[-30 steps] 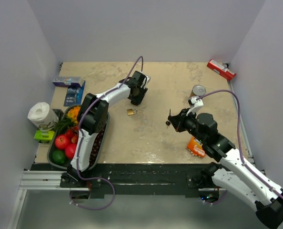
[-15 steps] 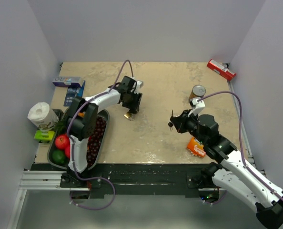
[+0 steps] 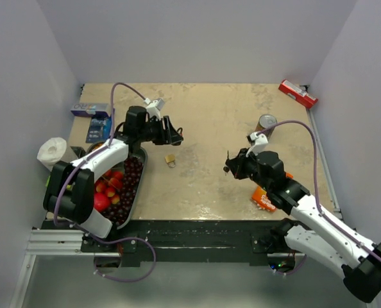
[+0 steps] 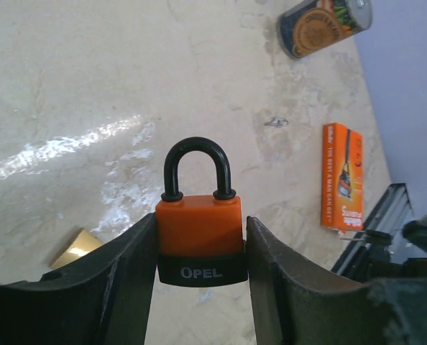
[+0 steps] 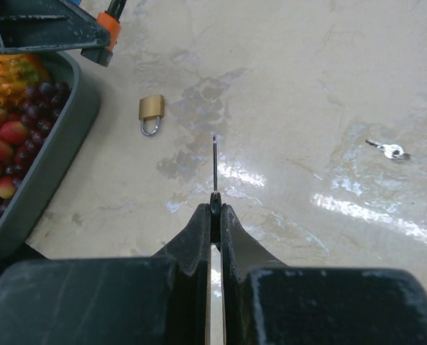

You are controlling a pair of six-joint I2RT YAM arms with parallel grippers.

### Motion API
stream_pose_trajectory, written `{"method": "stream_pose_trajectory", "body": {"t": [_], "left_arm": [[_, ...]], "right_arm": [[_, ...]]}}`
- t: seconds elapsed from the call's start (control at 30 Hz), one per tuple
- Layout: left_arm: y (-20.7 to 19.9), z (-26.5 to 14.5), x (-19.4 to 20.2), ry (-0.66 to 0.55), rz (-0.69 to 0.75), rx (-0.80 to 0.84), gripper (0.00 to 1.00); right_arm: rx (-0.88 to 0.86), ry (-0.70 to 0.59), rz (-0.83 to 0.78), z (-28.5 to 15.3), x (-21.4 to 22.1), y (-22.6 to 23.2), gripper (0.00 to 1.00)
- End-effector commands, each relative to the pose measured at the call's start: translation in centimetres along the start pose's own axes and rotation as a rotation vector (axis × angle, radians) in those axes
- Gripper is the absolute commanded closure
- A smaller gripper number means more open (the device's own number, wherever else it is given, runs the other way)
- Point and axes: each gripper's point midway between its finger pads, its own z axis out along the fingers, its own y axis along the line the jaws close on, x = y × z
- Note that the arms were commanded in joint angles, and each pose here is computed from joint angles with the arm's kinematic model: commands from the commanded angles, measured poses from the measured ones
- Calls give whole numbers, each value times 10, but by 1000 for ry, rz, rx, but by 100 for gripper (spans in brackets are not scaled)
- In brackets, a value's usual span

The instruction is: Unlock with the key

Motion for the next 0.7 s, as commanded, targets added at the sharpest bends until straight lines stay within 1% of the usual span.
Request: {"method": "stream_pose_trajectory", "body": {"t": [0.0,0.03,0.07,0.1,0.13,0.23,0.3,0.43,0.67], "left_arm": [[-35,-4,-12,-51,-38,195,100],[-38,-5,-11,-53,-66,215,100],[-41,-5,-13,-69,-65,236,100],[-39,-4,-5,-54,-81,240,100],[-38,-4,-4,-50,-89,241,100],[-36,-2,0,-43,-102,237,100],[-35,-2,0,-49,-99,228,100],[-38,-3,1,-57,-65,200,100],[-44,1,5,-50,-14,169,100]], "right_arm": [[-95,-6,46,15,-2,28,100],[-102,5,36,21,4,36,100],[-99,7,30,23,7,41,100],[-93,18,19,26,11,44,100],[-114,39,2,32,20,57,100],[-158,64,17,45,27,76,100],[-191,74,51,49,31,87,100],[-229,49,121,59,29,102,100],[-258,71,147,74,35,121,100]]}}
